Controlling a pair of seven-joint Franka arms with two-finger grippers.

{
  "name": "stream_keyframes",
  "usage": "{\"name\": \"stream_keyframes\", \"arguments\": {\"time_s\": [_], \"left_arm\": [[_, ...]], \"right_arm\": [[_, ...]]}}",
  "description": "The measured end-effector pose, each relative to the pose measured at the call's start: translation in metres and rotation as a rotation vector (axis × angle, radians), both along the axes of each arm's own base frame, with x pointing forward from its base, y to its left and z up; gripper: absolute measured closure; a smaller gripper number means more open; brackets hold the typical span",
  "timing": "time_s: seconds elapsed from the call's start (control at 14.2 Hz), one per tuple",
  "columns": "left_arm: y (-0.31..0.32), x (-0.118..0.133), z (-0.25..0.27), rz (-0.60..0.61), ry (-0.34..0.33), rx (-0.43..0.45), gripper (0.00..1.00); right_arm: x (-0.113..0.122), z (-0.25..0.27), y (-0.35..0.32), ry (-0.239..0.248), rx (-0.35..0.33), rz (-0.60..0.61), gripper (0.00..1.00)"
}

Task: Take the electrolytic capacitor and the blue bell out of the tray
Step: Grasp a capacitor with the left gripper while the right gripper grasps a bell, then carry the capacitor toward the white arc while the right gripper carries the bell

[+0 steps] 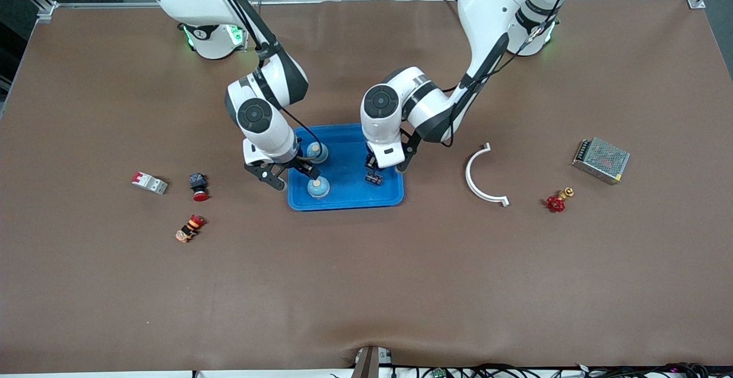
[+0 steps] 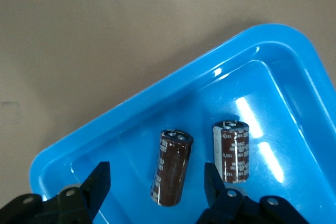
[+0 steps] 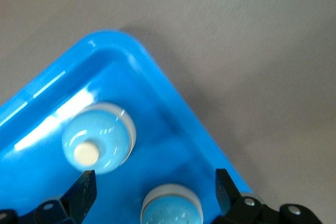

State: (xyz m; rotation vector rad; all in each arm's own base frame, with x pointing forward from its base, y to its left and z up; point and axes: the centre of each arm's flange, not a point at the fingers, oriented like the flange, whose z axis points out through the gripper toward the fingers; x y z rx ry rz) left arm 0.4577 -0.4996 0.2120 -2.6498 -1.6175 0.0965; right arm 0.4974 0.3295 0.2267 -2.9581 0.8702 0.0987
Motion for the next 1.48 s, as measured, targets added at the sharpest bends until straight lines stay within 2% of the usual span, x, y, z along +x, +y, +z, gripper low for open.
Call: {"name": "stream_keyframes", "arguments": {"time_s": [0.14, 0.49, 0.78, 0.99, 1.06, 1.2, 1.34, 1.48], "left_arm": [[-0.001, 0.001, -0.007, 0.008, -0.006, -0.011, 0.29], [-0.005, 0.003, -0.014, 0.028, -0.034, -0.051, 0.28], [-0.005, -0.001, -0.026, 0.016, -0.036, -0.034, 0.31], [-0.006, -0.005, -0.034, 0.012, -0.029, -0.028, 0.58], [-0.007, -0.006, -0.035, 0.007, -0.03, -0.026, 0.59], [-0.007, -0.005, -0.032, -0.012, -0.046, -0.016, 0.7], [-0.004, 0.004, -0.013, -0.035, -0.076, 0.013, 0.7], [0.005, 0.017, 0.033, -0.058, -0.097, 0.042, 0.7]], "right_arm": [[-0.008, 0.0, 0.012, 0.004, 0.007, 0.013, 0.0], [-0.022, -0.007, 0.019, 0.023, 0.001, 0.029, 0.0], [-0.038, -0.023, 0.019, -0.004, 0.008, 0.039, 0.0], [-0.045, -0.027, 0.02, -0.002, 0.005, 0.041, 0.0], [-0.046, -0.028, 0.021, -0.001, 0.004, 0.039, 0.0], [-0.048, -0.031, 0.022, 0.003, 0.001, 0.042, 0.0], [-0.051, -0.036, 0.026, 0.004, -0.001, 0.032, 0.0], [-0.056, -0.042, 0.031, 0.002, -0.001, 0.03, 0.0]]}}
